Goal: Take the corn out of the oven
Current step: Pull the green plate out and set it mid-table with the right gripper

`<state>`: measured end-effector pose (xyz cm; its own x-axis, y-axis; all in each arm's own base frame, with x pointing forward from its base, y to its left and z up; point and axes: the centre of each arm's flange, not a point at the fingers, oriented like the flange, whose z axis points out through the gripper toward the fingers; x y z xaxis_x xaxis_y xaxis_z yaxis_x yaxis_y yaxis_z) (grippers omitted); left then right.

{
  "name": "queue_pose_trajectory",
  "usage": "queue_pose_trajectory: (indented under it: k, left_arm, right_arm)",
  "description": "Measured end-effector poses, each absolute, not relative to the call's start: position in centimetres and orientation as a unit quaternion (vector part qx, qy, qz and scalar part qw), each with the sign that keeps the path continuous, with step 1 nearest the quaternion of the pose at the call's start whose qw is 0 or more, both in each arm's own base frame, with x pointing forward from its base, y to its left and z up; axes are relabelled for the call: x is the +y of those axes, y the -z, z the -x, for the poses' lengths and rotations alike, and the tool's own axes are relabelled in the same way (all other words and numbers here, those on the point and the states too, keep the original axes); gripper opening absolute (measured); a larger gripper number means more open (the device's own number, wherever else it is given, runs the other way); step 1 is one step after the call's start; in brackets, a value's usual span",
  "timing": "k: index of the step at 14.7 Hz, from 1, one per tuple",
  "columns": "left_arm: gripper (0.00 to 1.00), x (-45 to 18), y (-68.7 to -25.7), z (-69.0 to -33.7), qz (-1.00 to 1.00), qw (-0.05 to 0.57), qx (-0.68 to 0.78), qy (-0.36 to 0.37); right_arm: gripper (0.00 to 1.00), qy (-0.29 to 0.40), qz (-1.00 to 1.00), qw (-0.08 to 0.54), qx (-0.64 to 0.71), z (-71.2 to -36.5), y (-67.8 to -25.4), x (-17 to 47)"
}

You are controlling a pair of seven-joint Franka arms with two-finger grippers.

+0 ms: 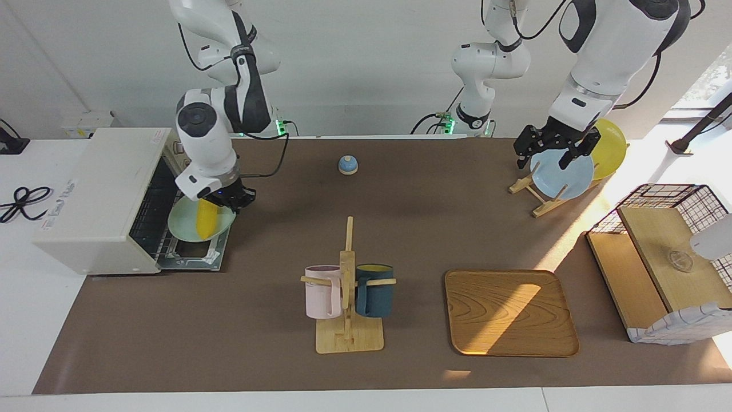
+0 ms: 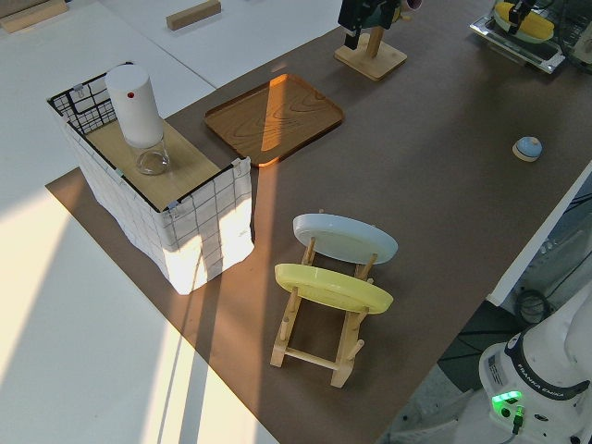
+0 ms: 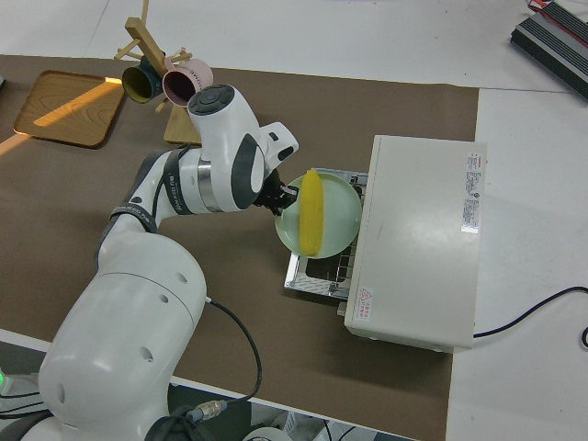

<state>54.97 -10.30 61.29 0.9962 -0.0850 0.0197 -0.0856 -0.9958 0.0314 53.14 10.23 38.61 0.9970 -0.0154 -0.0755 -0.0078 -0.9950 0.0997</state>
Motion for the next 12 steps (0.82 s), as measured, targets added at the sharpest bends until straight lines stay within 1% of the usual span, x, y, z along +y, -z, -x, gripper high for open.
queue_pose_trajectory:
  k: [3, 5, 7, 10, 12]
  left_arm:
    - [1.0, -10.3, -61.3, -55.0, -0.999, 0.016, -0.043, -0.011]
    - [1.0, -10.5, -61.3, -55.0, -0.999, 0.017, -0.044, -0.012]
    - [1.0, -10.8, -61.3, -54.9, -0.999, 0.017, -0.047, -0.012]
    - [1.0, -10.9, -61.2, -54.9, -0.999, 0.016, -0.048, -0.011]
    - [1.0, -10.9, -61.1, -54.9, -0.999, 0.016, -0.048, -0.011]
  right_arm:
    - [0.03, 0.045, -0.997, 0.065, -0.013, -54.3, -38.8, 19.2]
    - [0.03, 0.045, -0.995, 0.078, -0.037, -56.0, -39.1, 25.4]
    - [0.03, 0.038, -0.994, 0.083, -0.058, -57.5, -37.8, 30.3]
    - [0.03, 0.038, -0.993, 0.08, -0.074, -58.7, -34.7, 33.0]
    - [0.03, 0.04, -0.993, 0.069, -0.082, -58.8, -34.6, 33.5]
